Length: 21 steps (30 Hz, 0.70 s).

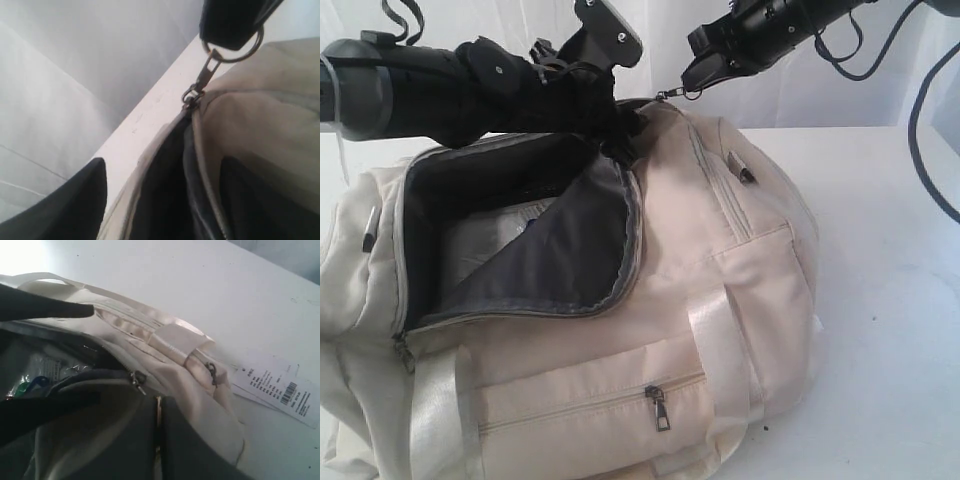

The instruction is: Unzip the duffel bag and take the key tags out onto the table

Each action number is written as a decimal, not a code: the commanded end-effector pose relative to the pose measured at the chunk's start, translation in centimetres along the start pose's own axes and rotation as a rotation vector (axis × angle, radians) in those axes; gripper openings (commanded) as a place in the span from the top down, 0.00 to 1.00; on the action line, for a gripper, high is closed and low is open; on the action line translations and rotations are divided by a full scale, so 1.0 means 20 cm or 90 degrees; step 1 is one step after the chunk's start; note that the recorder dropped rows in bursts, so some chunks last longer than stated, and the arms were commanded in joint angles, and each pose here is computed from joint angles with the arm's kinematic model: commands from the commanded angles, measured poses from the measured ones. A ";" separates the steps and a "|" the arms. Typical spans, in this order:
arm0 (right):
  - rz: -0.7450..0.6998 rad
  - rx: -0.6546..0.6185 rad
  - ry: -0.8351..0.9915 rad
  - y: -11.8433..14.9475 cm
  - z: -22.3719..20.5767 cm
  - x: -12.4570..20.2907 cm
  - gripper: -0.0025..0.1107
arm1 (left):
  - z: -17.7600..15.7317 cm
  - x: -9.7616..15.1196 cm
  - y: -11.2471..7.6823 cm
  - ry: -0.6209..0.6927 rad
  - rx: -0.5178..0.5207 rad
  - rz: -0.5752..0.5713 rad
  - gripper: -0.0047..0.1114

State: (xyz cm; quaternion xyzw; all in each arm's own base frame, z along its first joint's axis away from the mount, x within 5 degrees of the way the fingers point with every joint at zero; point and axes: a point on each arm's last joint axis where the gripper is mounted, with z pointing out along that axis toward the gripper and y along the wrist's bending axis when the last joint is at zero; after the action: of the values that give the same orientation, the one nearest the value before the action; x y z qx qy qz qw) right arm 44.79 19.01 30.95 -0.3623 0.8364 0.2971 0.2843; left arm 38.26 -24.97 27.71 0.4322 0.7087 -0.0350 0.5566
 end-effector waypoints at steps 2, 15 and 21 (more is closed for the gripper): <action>0.002 0.001 -0.004 -0.01 -0.03 0.00 0.98 | -0.02 0.02 0.02 0.016 0.043 -0.025 0.39; 0.004 0.012 0.006 -0.02 -0.02 0.01 0.98 | -0.05 -0.01 0.04 0.009 0.041 -0.044 0.96; 0.052 0.108 0.055 -0.09 -0.04 0.04 0.98 | -0.14 -0.06 0.12 -0.014 0.019 -0.047 0.96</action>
State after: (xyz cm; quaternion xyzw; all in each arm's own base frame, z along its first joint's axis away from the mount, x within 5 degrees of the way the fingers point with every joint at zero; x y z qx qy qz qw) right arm 44.89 18.39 30.38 -0.3338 0.8663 0.2665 0.2589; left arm 37.84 -23.88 28.82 0.4368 0.7182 -0.0654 0.5377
